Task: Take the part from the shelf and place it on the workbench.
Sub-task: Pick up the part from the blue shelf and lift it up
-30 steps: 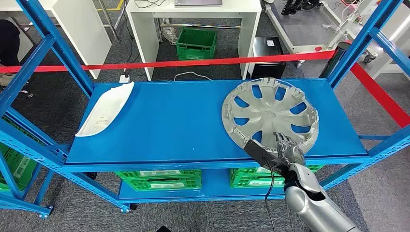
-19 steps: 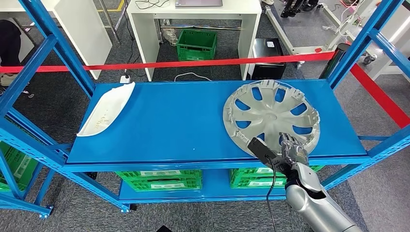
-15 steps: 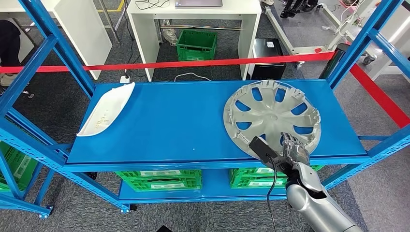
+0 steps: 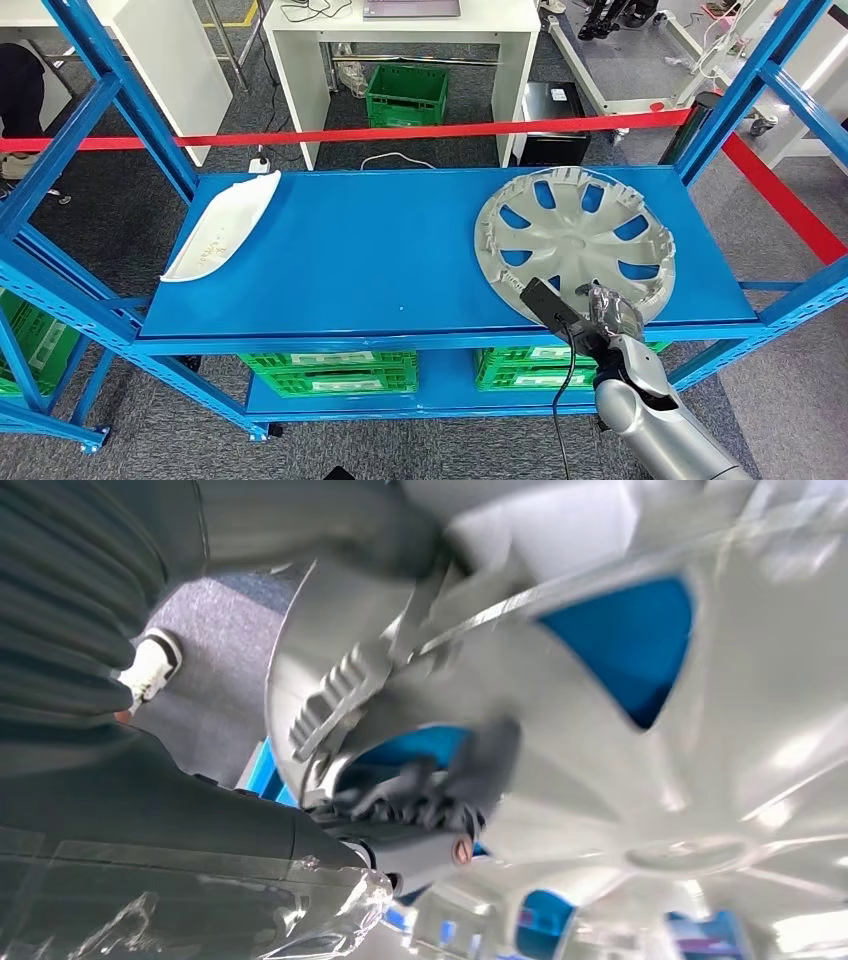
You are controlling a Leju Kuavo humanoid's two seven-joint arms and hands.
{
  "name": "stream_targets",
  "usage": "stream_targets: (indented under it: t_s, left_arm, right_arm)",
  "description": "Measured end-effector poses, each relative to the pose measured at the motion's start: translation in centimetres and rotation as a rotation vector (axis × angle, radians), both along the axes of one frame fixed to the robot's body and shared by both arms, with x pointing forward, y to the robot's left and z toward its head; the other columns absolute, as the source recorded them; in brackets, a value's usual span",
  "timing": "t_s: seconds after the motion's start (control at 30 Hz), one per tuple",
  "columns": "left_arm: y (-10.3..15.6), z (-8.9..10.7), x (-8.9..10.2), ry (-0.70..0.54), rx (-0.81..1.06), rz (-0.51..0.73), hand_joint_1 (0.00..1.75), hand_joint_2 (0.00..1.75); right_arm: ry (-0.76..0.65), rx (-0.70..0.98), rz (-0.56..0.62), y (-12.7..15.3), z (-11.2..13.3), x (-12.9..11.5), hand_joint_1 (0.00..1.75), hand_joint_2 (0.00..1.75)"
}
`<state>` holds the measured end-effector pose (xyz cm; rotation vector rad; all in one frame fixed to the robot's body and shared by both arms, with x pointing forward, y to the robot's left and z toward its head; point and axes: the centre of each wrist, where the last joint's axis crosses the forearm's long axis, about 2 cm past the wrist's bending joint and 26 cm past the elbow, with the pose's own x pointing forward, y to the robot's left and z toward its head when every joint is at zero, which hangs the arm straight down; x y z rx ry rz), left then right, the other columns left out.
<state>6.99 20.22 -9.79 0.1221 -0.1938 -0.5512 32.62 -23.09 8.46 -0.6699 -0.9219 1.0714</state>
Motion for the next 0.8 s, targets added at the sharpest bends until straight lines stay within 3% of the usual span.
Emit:
stream_targets:
  t_s: [0.8]
  left_arm:
    - [-0.02, 0.04, 0.16, -0.012, 0.011, -0.006, 0.00, 0.00]
  right_arm:
    - [-0.039, 0.083, -0.039, -0.72, -0.30, -0.19, 1.75, 1.75]
